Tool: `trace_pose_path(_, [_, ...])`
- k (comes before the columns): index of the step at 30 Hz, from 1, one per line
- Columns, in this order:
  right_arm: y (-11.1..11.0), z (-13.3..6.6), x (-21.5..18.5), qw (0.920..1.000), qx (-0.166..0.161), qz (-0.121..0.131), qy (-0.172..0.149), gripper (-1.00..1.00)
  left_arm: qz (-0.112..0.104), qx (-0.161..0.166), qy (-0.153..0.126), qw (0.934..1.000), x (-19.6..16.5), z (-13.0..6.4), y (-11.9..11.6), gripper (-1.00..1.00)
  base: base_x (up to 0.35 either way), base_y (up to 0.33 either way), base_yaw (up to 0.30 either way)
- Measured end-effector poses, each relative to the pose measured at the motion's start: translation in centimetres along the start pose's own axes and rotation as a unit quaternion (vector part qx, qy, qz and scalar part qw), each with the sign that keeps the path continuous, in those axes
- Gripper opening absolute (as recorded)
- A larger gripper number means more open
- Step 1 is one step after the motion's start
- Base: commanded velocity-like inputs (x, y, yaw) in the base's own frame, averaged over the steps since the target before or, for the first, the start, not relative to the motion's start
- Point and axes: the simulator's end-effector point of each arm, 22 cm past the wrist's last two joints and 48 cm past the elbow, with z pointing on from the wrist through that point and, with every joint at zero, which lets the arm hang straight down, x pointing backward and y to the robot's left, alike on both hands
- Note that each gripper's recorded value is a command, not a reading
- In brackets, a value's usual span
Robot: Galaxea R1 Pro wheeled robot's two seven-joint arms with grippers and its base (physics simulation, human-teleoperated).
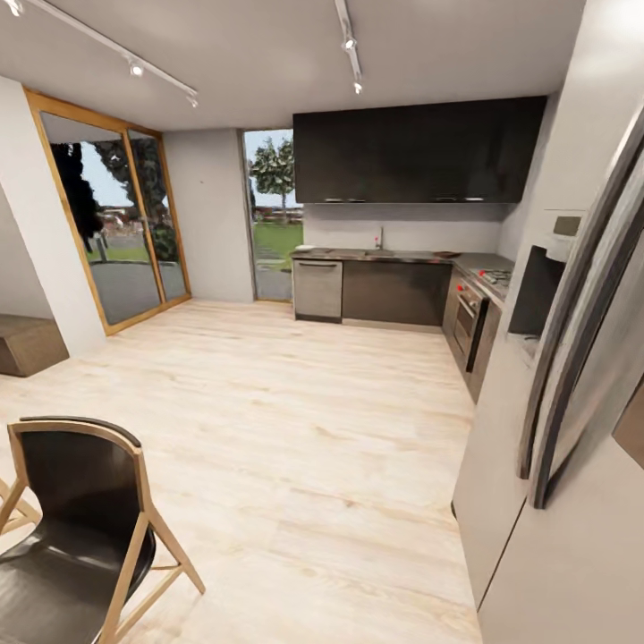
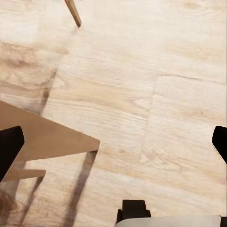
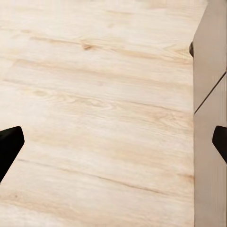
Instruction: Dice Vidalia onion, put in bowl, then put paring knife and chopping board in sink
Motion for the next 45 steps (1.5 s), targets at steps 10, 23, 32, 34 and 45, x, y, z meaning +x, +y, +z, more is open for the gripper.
trace_pose_path(10, [0.01,0.0,0.0,1.0,0.0,0.0,0.0,1.0,0.0,0.0,0.0,1.0,0.01,-0.01,0.0,1.0,0.316,0.0,0.0])
trace_pose_path(23, [0.01,0.0,0.0,1.0,0.0,0.0,0.0,1.0,0.0,0.0,0.0,1.0,-0.01,0.01,0.0,1.0,0.316,-0.013,0.0])
trace_pose_path(32, [0.01,0.0,-0.01,1.0,0.0,0.0,0.0,1.0,0.0,0.0,0.0,1.0,0.02,-0.01,0.0,1.0,0.316,-0.086,0.0])
trace_pose_path(34, [0.01,0.0,-0.01,1.0,0.0,0.0,0.0,1.0,0.0,0.0,0.0,1.0,0.0,0.0,0.0,1.0,0.316,-0.115,0.0])
trace_pose_path(45, [0.01,0.0,0.01,1.0,0.0,0.0,0.0,1.0,0.0,0.0,0.0,1.0,0.01,-0.01,0.0,1.0,0.315,-0.07,0.0])
